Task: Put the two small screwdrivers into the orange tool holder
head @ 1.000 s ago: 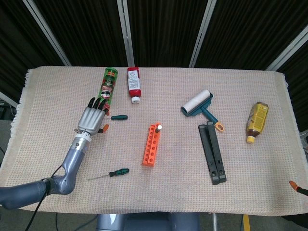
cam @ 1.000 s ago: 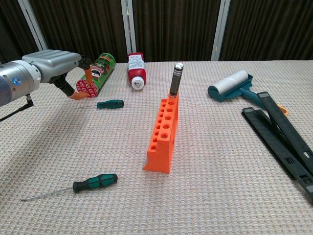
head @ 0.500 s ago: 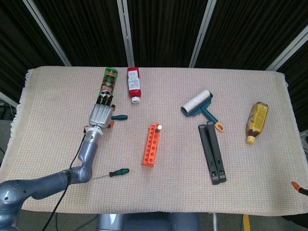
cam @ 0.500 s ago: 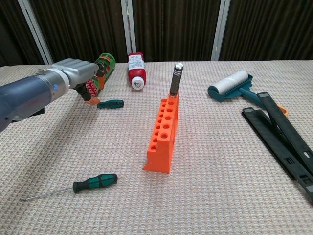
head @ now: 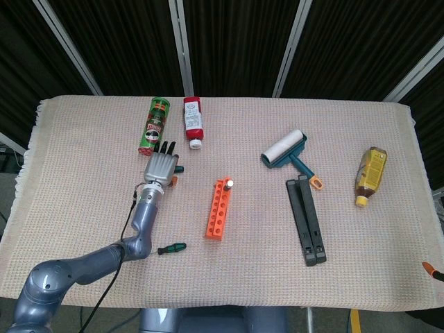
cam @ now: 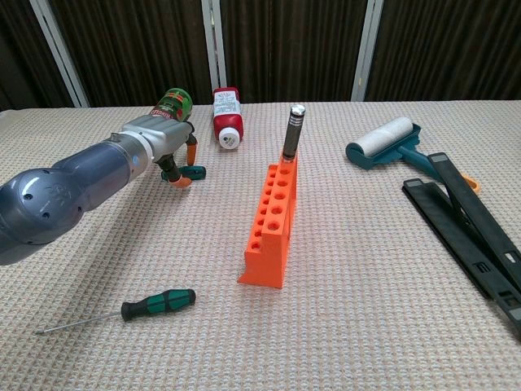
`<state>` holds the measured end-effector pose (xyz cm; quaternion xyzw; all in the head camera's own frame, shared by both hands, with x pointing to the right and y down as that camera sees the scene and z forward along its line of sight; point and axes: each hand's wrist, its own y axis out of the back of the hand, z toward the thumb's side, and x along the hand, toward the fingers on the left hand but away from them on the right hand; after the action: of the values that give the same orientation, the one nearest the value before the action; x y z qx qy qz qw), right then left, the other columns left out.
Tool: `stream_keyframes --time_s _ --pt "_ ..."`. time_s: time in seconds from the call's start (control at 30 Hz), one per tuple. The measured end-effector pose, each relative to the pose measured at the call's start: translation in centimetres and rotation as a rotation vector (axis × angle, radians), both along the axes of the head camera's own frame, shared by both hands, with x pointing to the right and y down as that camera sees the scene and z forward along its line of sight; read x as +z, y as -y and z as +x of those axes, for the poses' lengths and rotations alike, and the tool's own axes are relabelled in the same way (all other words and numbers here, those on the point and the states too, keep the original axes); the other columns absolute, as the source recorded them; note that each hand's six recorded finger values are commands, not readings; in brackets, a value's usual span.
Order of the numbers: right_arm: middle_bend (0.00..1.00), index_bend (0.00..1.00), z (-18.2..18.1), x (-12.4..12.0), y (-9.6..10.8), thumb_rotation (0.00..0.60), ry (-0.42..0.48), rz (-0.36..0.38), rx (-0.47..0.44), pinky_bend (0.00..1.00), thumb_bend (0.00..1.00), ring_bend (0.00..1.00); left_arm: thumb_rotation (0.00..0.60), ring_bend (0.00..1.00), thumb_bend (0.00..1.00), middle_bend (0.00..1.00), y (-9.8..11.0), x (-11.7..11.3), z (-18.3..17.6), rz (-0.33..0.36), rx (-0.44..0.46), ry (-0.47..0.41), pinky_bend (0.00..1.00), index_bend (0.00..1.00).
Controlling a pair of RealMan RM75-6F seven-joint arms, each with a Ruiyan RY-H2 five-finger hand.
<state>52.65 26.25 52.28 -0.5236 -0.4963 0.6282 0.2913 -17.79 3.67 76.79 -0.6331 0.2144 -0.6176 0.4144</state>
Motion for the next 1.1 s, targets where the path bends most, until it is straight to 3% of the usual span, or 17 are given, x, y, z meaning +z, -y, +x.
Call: stream_keyframes --time_s 0.3,0.63,0.8,0.9,1.1 --pt "0.09 0.05 0.3 -0.2 -0.2 0.600 -0.007 0.001 0.012 0.05 0.00 0.00 0.535 0.00 0.31 0.02 0.1 0.7 0.6 0.001 -0.008 0.010 0.00 0.38" --pt "0.09 0.05 0.4 -0.4 -0.5 0.600 -0.009 0.001 0.024 0.04 0.00 0.00 0.533 0.00 0.40 0.11 0.2 0.7 1.2 0.014 -0.030 -0.028 0.00 0.56" --pt "0.09 0.05 0.4 -0.4 -0.5 0.600 -0.007 0.003 0.024 0.05 0.00 0.00 0.535 0.00 0.42 0.12 0.4 0.5 1.0 0.027 -0.039 -0.044 0.00 0.58" --pt "0.09 0.05 0.4 -0.4 -0.5 0.600 -0.005 0.005 0.022 0.05 0.00 0.00 0.536 0.00 0.44 0.13 0.5 0.2 1.0 0.026 -0.056 -0.073 0.00 0.59" --pt "0.09 0.05 0.3 -0.5 -0.5 0.600 -0.001 0.011 0.015 0.04 0.00 0.00 0.537 0.00 0.45 0.15 0.7 -1.7 1.8 0.028 -0.102 -0.211 0.00 0.60"
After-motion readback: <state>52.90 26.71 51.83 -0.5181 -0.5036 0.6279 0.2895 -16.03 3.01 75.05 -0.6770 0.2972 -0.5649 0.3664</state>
